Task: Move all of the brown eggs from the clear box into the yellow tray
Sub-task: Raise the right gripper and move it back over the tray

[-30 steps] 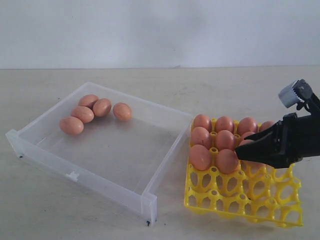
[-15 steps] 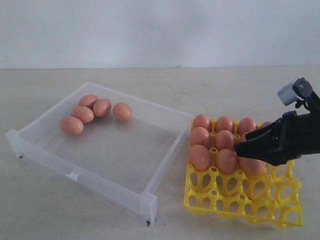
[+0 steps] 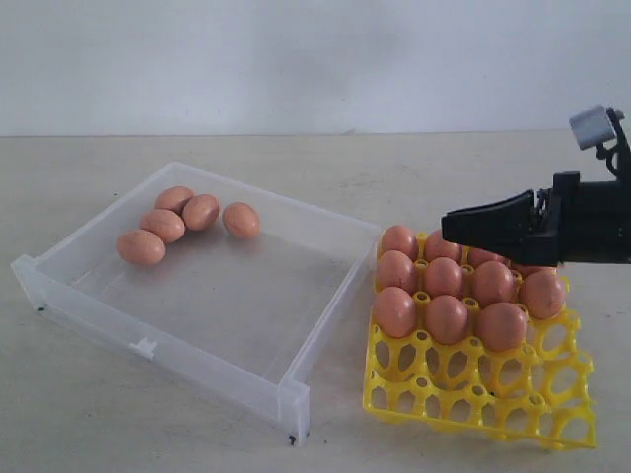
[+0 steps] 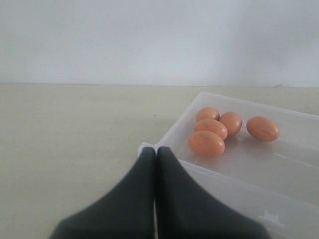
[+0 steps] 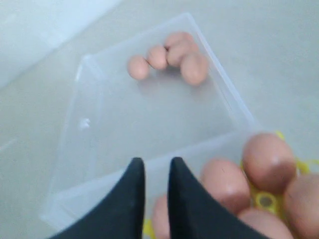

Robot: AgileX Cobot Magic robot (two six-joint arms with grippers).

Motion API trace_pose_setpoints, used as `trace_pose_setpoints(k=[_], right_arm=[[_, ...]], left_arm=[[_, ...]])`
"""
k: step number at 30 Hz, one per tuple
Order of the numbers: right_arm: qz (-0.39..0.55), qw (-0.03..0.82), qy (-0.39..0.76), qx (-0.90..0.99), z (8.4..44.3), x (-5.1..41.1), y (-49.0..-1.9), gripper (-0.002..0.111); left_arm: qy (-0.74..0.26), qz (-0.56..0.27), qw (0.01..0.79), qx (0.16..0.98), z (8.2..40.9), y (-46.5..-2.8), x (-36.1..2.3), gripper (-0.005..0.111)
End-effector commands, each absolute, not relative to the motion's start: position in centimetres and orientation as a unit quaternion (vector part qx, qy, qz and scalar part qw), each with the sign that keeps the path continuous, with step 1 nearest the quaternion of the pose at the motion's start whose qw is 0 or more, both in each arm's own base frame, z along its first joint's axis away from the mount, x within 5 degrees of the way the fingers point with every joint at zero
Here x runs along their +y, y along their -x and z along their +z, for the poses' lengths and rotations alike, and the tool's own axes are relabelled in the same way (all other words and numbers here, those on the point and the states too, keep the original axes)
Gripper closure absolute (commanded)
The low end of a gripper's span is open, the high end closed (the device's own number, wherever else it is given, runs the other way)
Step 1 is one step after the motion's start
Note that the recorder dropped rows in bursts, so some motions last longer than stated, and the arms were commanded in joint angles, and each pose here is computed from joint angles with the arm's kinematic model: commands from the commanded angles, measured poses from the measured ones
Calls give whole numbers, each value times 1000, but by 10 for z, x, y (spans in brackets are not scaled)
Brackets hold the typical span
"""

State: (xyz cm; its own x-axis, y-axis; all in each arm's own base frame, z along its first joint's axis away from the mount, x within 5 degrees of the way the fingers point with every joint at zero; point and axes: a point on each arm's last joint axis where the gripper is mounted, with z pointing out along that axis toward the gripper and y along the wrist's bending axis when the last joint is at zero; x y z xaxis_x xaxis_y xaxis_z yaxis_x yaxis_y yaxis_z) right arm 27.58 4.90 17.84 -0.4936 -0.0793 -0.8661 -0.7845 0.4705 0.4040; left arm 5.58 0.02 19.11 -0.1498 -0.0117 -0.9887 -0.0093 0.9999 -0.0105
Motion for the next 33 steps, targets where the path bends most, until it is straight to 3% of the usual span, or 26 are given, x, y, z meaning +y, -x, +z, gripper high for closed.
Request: trace_pose_setpoints(k=[1,4,8,12,15,20,25,27,30,33], right_arm=[[448,439,356,692,213,81,-278,108],[441,468,459,613,258,131,-262,108],[315,506,492,634,281,173,-261,108],[114,544,413,722,293,204,-273,108],[30,541,342,768,294,218,-282,108],[82,492,276,821,284,243,-301,109],[-13,329,420,845,268,264,-322,109],[-33,293,417,860,270,272,-335,109],[8,302,408,861,277,293,-349,109],[107,276,439,848,274,321,-351,109]], left_arm=[[7,-4,654,756,192,-56,0,111],[7,-4,654,756,192,-56,0,111],[7,-4,654,756,192,-56,0,111],[7,-4,654,756,192,-56,0,111],[7,-4,654,756,192,-56,0,111],[7,-4,654,756,192,-56,0,111],[7,-4,654,756,192,-56,0,111],[7,-4,654,756,192,-56,0,111],[7,-4,654,756,192,-56,0,111],[7,-4,654,756,192,-56,0,111]])
